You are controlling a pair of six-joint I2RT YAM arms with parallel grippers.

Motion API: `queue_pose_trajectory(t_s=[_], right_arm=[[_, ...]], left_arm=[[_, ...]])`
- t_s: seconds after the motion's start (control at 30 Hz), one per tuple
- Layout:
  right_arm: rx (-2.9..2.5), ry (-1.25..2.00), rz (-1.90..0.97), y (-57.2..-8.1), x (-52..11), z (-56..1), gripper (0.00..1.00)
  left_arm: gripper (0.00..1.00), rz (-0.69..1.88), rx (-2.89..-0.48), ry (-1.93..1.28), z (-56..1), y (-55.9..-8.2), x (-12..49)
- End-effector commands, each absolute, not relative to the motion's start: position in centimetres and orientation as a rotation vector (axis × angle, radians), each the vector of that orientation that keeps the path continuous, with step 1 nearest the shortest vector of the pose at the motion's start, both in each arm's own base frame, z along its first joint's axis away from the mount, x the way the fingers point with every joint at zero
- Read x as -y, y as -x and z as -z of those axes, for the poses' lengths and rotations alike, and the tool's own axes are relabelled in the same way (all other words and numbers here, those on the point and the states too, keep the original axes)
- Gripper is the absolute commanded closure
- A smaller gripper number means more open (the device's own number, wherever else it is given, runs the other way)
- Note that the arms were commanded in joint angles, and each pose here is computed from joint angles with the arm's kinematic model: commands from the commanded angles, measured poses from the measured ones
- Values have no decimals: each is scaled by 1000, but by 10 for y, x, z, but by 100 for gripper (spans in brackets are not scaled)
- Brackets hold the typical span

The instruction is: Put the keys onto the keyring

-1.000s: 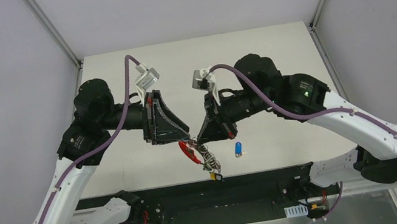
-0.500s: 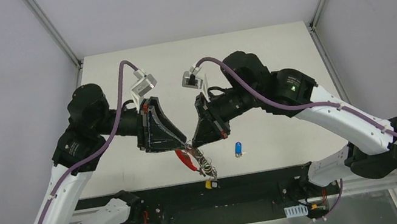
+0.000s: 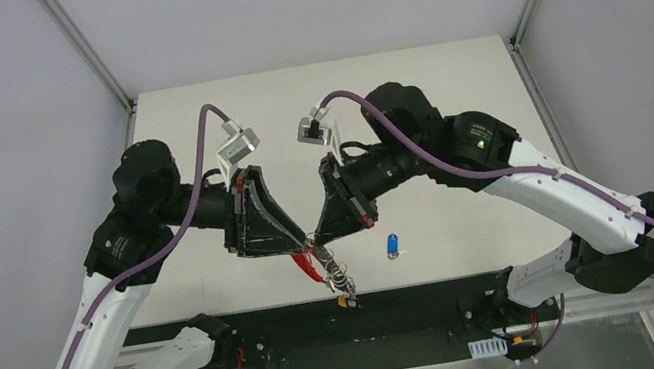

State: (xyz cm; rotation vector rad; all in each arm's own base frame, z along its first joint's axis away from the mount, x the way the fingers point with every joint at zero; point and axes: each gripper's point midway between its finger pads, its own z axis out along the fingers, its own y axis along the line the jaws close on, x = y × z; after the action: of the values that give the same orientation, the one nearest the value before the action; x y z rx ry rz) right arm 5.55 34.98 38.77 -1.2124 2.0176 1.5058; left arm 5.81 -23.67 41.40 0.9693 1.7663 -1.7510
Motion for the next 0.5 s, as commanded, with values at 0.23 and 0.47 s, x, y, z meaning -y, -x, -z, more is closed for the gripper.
queue_pose_trajectory(t_s=[0.23, 0.47], right_arm=[[-1923, 1251, -1569, -44, -344, -412, 100], [-1958, 1192, -1519, -56, -352, -408, 100]], left_arm=[[62, 1722, -1771, -1019, -411, -55, 235], [62, 1732, -1768, -1026, -413, -53, 235]])
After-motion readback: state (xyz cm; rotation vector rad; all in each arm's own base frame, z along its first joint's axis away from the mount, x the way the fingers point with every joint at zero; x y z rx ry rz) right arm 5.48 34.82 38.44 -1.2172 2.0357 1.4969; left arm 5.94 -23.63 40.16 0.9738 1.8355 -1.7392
